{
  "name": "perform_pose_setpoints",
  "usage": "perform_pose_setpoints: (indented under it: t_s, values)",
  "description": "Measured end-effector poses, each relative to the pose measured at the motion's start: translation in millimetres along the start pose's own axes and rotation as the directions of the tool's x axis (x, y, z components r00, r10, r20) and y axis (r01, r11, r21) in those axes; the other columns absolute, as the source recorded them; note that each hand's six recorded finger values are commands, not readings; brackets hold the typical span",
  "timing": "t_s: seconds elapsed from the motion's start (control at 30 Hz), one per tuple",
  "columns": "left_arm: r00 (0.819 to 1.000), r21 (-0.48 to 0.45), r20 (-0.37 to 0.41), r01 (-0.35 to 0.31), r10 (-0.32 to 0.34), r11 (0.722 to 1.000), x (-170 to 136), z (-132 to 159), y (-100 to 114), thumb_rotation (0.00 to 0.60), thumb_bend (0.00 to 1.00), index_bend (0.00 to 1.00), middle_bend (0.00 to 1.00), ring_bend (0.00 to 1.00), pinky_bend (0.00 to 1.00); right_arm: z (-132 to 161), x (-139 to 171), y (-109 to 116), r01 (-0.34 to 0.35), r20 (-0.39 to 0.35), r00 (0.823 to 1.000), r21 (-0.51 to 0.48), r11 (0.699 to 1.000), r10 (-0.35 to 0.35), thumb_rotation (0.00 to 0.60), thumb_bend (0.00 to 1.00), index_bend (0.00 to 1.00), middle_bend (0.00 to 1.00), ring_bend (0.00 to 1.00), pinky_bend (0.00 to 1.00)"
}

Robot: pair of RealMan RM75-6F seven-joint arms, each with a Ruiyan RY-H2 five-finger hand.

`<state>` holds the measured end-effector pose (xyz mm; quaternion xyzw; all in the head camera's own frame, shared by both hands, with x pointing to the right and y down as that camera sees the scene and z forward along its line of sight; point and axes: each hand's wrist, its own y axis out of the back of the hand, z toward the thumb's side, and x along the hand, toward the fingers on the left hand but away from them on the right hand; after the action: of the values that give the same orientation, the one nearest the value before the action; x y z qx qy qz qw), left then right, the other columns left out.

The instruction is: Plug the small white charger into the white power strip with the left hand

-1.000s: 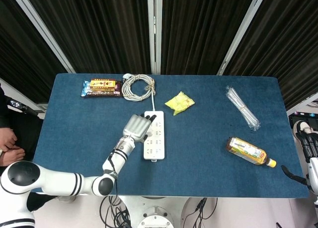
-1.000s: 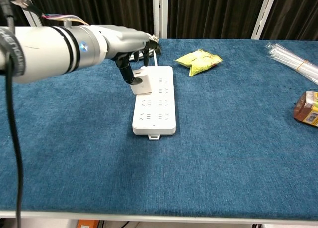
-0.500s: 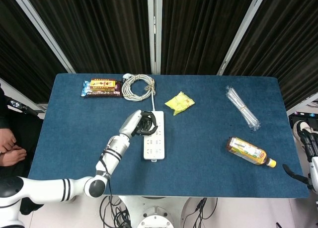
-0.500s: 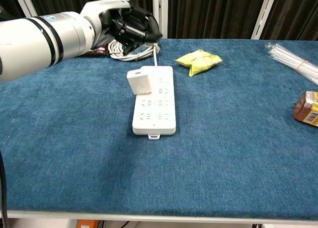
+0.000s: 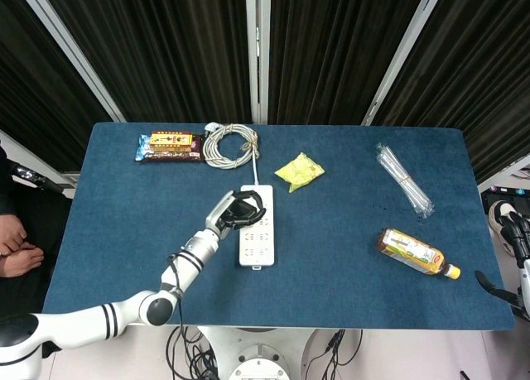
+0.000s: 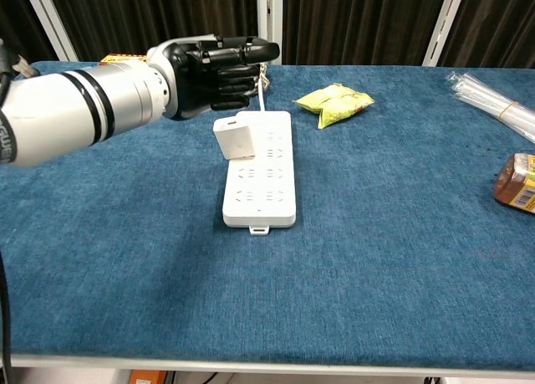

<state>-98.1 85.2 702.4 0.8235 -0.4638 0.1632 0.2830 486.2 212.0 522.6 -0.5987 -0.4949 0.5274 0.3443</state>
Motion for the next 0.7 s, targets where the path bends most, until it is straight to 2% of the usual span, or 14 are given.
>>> perform_pose_setpoints:
  t_s: [0.17,0.4,0.7]
  values:
    - [1.000,-0.050,-0.009,0.000,0.000,0.999,8,-8,1,0.600,0.51,0.91,1.00,0.94,0.99,0,0,-1,-0.002,0.004,1.000,0.002,1.000,0.002,0.600,0.11,0.00,0.02,0.00,0.00]
    - [1.000,-0.173,-0.020,0.008,-0.012,0.985,13,-11,-3,0.600,0.51,0.91,1.00,0.95,0.99,2,-1,-3,-0.008,0.007,1.000,0.004,1.000,0.008,0.600,0.11,0.00,0.02,0.00,0.00]
    - [1.000,-0.195,-0.017,0.008,-0.012,0.981,20,-17,-3,0.600,0.51,0.91,1.00,0.95,0.99,4,-2,-4,-0.010,0.010,1.000,0.008,1.000,0.010,0.600,0.11,0.00,0.02,0.00,0.00]
